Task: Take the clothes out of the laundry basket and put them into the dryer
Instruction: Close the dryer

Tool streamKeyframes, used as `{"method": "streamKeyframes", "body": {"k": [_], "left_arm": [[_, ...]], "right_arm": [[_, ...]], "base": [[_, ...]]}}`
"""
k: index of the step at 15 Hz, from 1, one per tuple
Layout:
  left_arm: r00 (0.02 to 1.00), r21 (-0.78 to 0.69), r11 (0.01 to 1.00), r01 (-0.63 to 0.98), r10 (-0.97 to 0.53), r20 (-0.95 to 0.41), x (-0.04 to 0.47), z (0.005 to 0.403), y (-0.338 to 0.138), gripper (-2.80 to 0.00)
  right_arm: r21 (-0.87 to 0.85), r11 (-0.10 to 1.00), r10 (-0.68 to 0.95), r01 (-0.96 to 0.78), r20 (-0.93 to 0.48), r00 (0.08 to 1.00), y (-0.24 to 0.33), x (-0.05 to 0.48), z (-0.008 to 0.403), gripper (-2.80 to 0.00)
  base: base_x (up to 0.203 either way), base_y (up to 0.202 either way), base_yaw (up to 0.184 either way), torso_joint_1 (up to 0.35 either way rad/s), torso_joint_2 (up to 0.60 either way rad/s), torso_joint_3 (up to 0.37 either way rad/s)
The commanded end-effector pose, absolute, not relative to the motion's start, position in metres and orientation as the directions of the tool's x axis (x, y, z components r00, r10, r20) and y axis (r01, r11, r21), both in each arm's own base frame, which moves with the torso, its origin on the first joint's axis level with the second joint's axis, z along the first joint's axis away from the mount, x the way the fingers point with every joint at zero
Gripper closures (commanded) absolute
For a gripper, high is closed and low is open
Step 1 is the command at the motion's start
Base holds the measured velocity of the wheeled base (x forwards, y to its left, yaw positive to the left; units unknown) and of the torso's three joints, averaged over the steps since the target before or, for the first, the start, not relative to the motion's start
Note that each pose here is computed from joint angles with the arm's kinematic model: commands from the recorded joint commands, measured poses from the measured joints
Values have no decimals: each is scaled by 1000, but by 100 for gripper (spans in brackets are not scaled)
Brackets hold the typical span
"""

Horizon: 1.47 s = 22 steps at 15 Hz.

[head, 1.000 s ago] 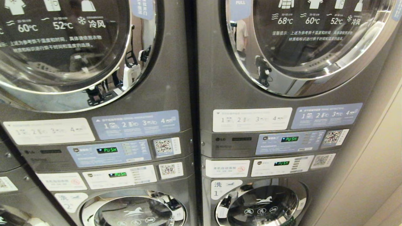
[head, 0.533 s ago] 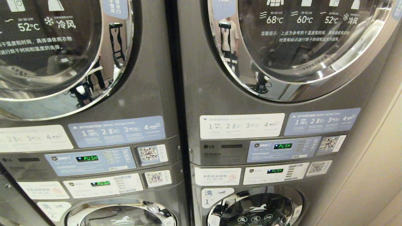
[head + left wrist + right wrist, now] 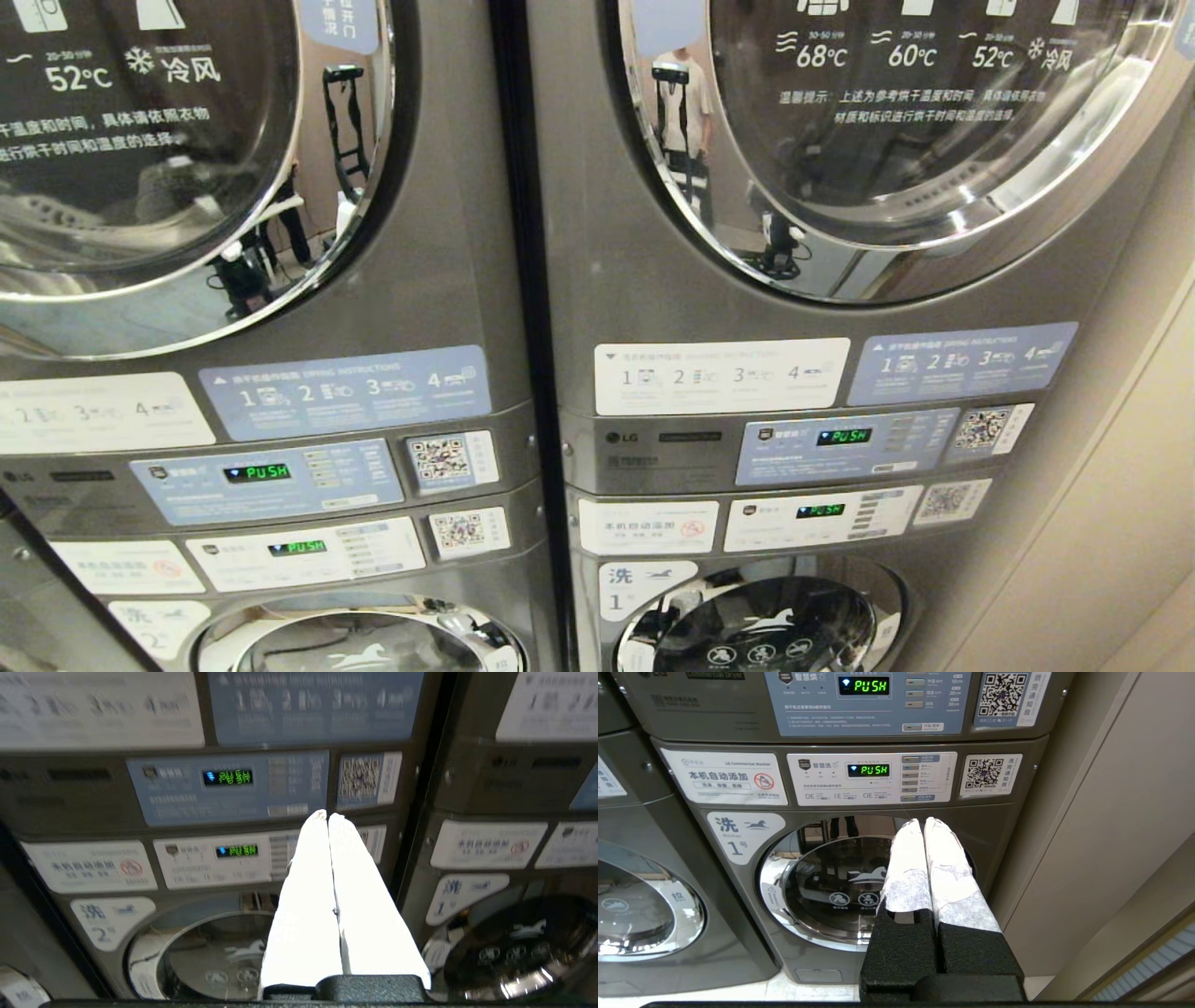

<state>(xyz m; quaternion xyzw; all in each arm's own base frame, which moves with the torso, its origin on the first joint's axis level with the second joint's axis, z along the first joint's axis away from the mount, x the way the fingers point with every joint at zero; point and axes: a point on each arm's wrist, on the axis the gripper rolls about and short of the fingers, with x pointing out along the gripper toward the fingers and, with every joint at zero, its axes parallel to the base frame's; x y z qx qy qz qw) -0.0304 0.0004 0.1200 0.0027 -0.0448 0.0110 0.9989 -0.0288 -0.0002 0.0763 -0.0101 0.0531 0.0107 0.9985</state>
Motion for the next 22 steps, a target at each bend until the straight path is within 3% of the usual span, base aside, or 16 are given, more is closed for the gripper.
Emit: {"method": "streamKeyframes", "body": {"k": [1, 4, 7, 12, 19, 22], "left_arm": [[997, -4, 999, -46, 46, 57, -20, 157, 1, 0], [986, -78, 983, -164, 163, -17, 48, 254, 4, 0], [913, -91, 909, -406, 398, -91, 137, 300, 32, 0], [827, -60, 826, -561, 561, -5, 198, 316, 95, 0], [814, -12, 814, -581, 581, 20, 206, 316, 105, 0], [814, -8, 814, -581, 581, 11, 208, 314, 106, 0]], "right_arm": [[-22, 999, 21, -24, -107, 994, 0, -29, 76, 0], [-14, 1000, 21, -23, -107, 994, 0, -29, 76, 0], [-10, 1000, 21, -23, -107, 994, 0, -29, 76, 0], [-10, 1000, 21, -23, -107, 994, 0, -29, 76, 0], [-45, 999, 22, -27, -106, 994, 0, -28, 75, 0], [-51, 998, 23, -24, -29, 999, 0, -24, 76, 0]], "base": [[0, 0, 0, 0, 0, 0], [0, 0, 0, 0, 0, 0], [0, 0, 0, 0, 0, 0], [0, 0, 0, 0, 0, 0], [0, 0, 0, 0, 0, 0], [0, 0, 0, 0, 0, 0]]}}
